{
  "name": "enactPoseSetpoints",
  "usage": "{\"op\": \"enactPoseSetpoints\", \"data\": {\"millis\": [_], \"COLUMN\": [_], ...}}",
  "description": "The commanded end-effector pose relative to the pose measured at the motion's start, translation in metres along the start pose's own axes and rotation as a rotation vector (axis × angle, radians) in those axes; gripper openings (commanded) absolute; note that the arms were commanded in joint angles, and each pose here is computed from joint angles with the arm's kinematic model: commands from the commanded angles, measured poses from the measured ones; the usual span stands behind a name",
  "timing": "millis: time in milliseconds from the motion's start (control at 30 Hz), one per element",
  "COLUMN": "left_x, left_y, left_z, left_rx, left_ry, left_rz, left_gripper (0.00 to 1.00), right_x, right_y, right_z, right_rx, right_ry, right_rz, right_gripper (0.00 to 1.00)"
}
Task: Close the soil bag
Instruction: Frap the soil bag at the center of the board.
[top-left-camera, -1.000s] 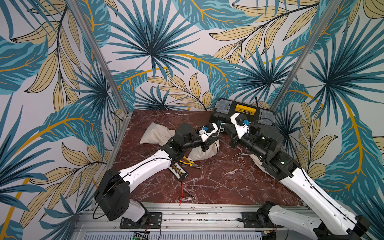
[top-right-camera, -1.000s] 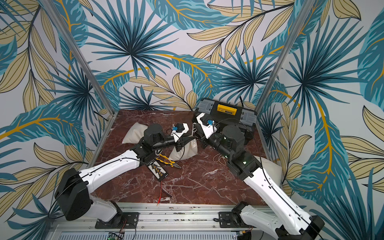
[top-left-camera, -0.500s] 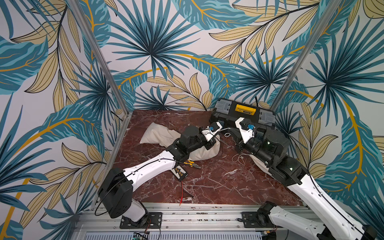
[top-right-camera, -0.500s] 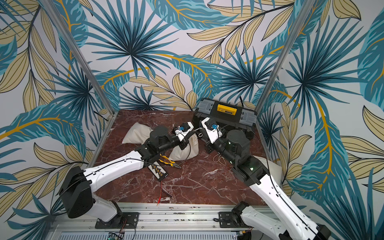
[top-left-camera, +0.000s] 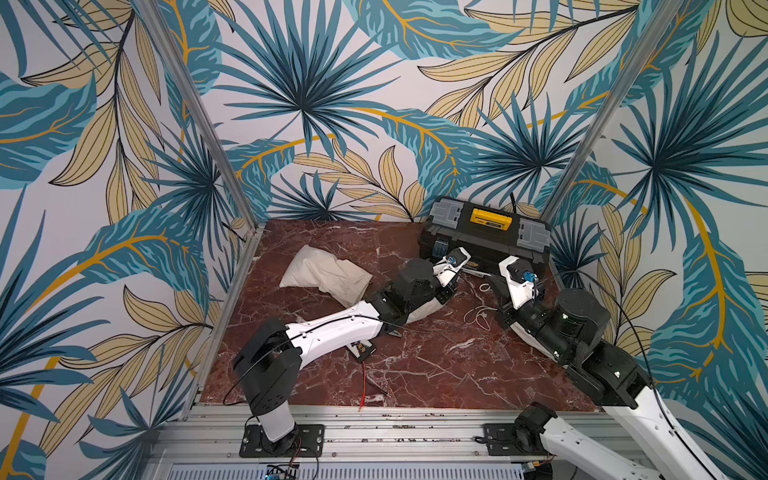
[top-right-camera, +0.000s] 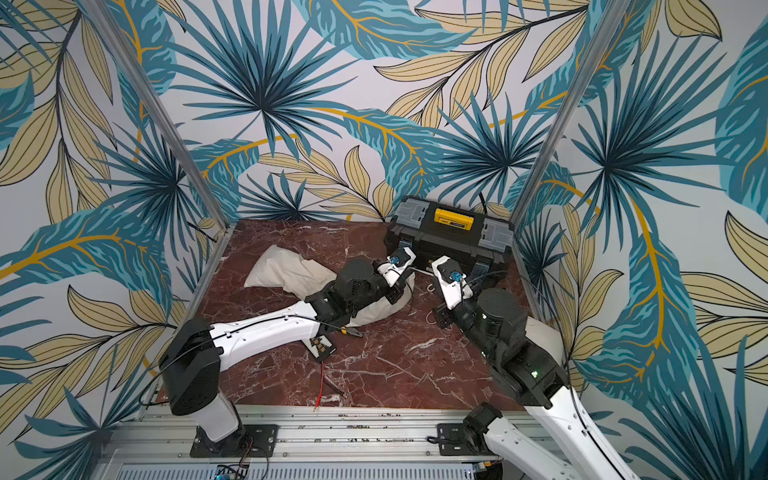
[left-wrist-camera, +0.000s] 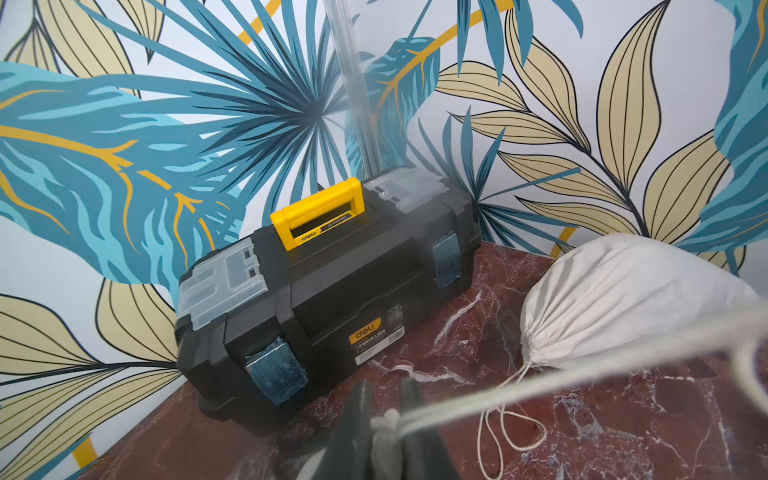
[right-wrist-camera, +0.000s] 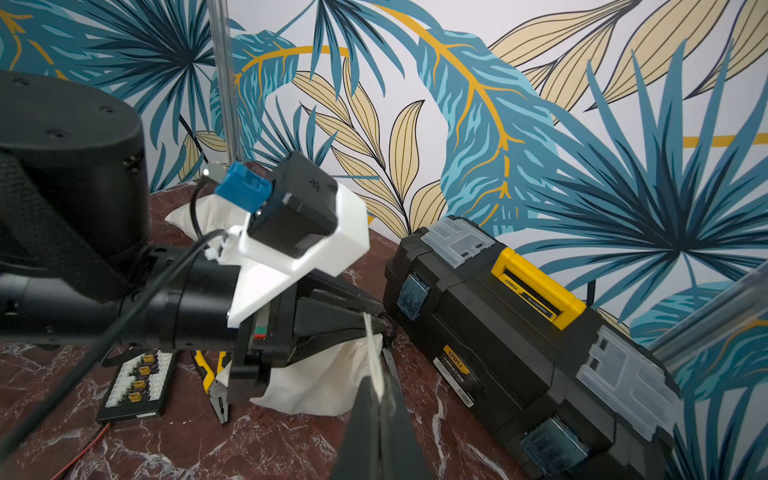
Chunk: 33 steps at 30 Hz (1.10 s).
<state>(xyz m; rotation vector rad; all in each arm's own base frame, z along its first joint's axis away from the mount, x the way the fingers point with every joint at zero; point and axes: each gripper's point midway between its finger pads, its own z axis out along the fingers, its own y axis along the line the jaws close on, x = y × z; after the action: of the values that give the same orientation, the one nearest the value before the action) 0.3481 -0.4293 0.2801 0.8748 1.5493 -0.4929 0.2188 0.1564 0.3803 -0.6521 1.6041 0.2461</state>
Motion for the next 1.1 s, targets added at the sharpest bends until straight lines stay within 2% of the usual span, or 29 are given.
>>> {"op": "enactPoseSetpoints", "data": {"millis": [0,200,300,633,700,833,967,1067], "left_x": [0.209,0.233,0.246,0.268,0.264,0.228,0.179,0.173], "left_y": [0.083,0.099,0.104,0.128,0.143,0.186,0.227,0.236], "left_z": [-0.029,-0.030,-0.030,-0.033,-0.038,-0.054,-0.081,-0.090], "left_rx": [-0.348,-0.378,-0.374,-0.359,-0.387,-0.478,-0.643,-0.695], "left_ry": [0.671,0.739,0.761,0.777,0.758,0.666,0.589,0.593], "left_rz": [0.013,-0.061,-0.118,-0.265,-0.297,-0.328,-0.205,-0.146], "left_gripper": [0.16,0.17,0.22,0.20,0.13,0.09,0.08,0.09], "right_x": [-0.126,-0.120,-0.119,-0.114,-0.111,-0.099,-0.074,-0.043], "right_y": [-0.052,-0.061,-0.063,-0.069,-0.068,-0.062,-0.043,-0.024], "right_z": [-0.106,-0.123,-0.128,-0.126,-0.123,-0.099,-0.049,-0.002], "right_rx": [0.154,0.200,0.210,0.251,0.254,0.240,0.188,0.144], "right_ry": [-0.559,-0.588,-0.601,-0.604,-0.593,-0.535,-0.433,-0.345], "right_rz": [0.118,0.139,0.147,0.161,0.159,0.155,0.154,0.152], "right_gripper": [0.00,0.00,0.00,0.00,0.00,0.00,0.00,0.00]}}
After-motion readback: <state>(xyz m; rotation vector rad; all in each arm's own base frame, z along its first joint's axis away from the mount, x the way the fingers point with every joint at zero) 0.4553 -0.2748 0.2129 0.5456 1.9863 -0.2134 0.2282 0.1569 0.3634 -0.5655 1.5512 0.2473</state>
